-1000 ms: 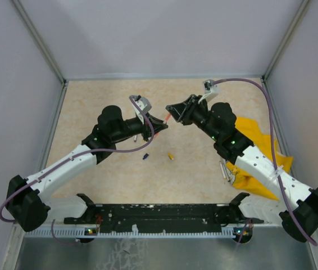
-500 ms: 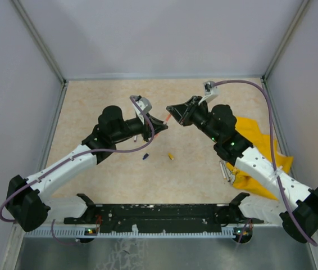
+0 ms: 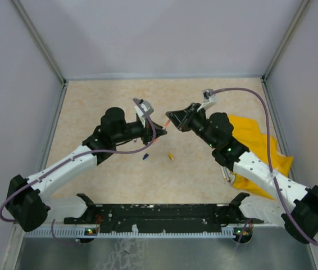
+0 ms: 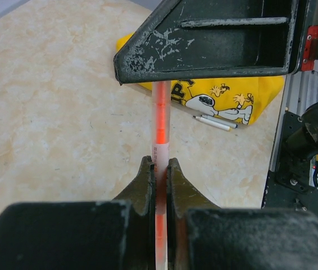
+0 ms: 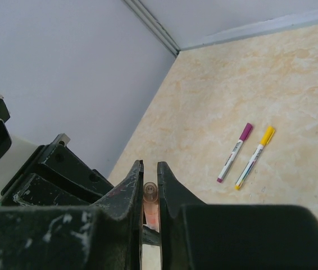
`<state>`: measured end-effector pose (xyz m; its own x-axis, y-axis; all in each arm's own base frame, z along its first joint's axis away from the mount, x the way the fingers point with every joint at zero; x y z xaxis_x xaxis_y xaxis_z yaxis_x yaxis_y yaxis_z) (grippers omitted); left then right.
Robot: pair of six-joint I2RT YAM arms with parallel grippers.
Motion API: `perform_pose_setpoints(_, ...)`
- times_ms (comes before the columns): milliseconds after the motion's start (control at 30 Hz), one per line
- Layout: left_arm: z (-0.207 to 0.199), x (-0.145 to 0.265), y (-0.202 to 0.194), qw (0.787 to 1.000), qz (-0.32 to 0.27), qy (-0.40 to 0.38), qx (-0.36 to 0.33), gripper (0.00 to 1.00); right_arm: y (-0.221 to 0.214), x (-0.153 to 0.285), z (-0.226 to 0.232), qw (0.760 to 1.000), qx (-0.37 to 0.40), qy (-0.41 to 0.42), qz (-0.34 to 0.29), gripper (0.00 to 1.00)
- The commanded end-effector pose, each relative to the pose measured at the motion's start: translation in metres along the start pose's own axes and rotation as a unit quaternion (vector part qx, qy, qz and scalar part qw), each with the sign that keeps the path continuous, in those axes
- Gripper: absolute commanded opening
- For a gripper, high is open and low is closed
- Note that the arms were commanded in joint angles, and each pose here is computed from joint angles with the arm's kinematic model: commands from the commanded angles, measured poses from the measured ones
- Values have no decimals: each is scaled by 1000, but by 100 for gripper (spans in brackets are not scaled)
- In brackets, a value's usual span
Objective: Insert the pens into the pen caps
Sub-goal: Press the pen cap onto the pen.
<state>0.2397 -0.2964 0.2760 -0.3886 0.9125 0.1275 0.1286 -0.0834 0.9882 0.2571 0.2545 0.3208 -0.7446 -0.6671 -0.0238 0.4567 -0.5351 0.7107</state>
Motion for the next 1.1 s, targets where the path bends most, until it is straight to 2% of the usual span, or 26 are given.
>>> perform_pose_setpoints(0,1,3,38,997,-67,11,-27,0,-53,3,3,997,-7,4,75,0)
perform_pose_setpoints(633,5,7,41,996,-74,31,-28,0,-198,24,-21,978,-64,-25,199,0)
perform_pose_setpoints(833,12,13,50,993,-93,63,-26,0,-220,30,-20,971,-78,-18,226,0)
perform_pose_setpoints(1067,19,18,61,990,-115,77,-23,0,-223,30,-15,970,-79,-9,228,0)
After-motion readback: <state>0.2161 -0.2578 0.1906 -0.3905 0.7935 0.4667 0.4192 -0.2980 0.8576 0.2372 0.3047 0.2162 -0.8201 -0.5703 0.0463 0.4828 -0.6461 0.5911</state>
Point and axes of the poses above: each gripper's point midway between its finger pads, its own x axis back along the fingers, its own z axis along the line the jaws close on, y = z × x, the point moved 3 cm from there along x, back along the fingers, and after that the axes turned 4 degrees about -x, right-handed, at the moved point
